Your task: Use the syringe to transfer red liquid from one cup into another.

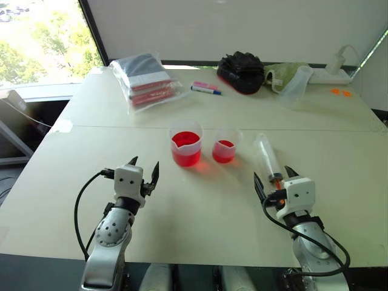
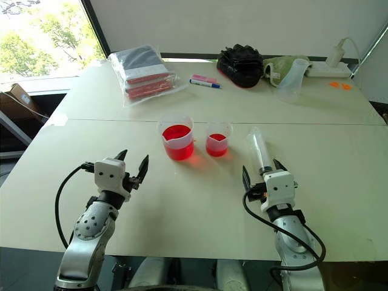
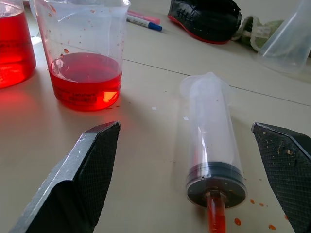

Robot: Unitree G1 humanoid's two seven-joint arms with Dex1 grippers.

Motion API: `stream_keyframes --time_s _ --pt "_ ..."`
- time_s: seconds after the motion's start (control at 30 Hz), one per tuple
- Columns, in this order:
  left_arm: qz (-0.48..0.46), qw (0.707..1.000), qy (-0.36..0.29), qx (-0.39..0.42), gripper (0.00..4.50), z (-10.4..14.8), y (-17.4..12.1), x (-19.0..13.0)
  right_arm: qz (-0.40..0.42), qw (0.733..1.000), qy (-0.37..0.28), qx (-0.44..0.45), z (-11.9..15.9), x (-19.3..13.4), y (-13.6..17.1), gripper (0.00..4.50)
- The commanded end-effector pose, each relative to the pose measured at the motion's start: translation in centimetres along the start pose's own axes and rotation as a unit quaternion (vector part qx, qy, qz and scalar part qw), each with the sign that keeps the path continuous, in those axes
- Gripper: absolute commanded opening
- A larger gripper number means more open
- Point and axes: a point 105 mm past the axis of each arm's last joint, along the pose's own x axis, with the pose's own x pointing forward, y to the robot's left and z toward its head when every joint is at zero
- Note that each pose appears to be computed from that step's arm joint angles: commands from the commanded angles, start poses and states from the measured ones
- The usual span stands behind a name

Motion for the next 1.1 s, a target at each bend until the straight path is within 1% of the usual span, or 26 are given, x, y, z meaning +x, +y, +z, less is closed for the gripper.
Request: stream_keyframes --time_s 0.03,0.7,1.1 --pt "0.008 0.999 -0.029 -0.014 3.28 1.4 0.2 0.0 0.005 1.000 -0.020 -0.002 1.0 0.2 -0.1 4.45" --pt "-0.011 0.999 -0.028 -0.034 3.28 1.0 -0.5 0.6 -0.003 1.000 -0.023 -0.010 1.3 0.7 -0.9 4.45" --pt "-0.019 0.999 -0.025 -0.043 3.28 1.0 -0.6 1.0 -0.003 1.000 -0.021 -0.009 0.8 0.7 -1.1 4.45"
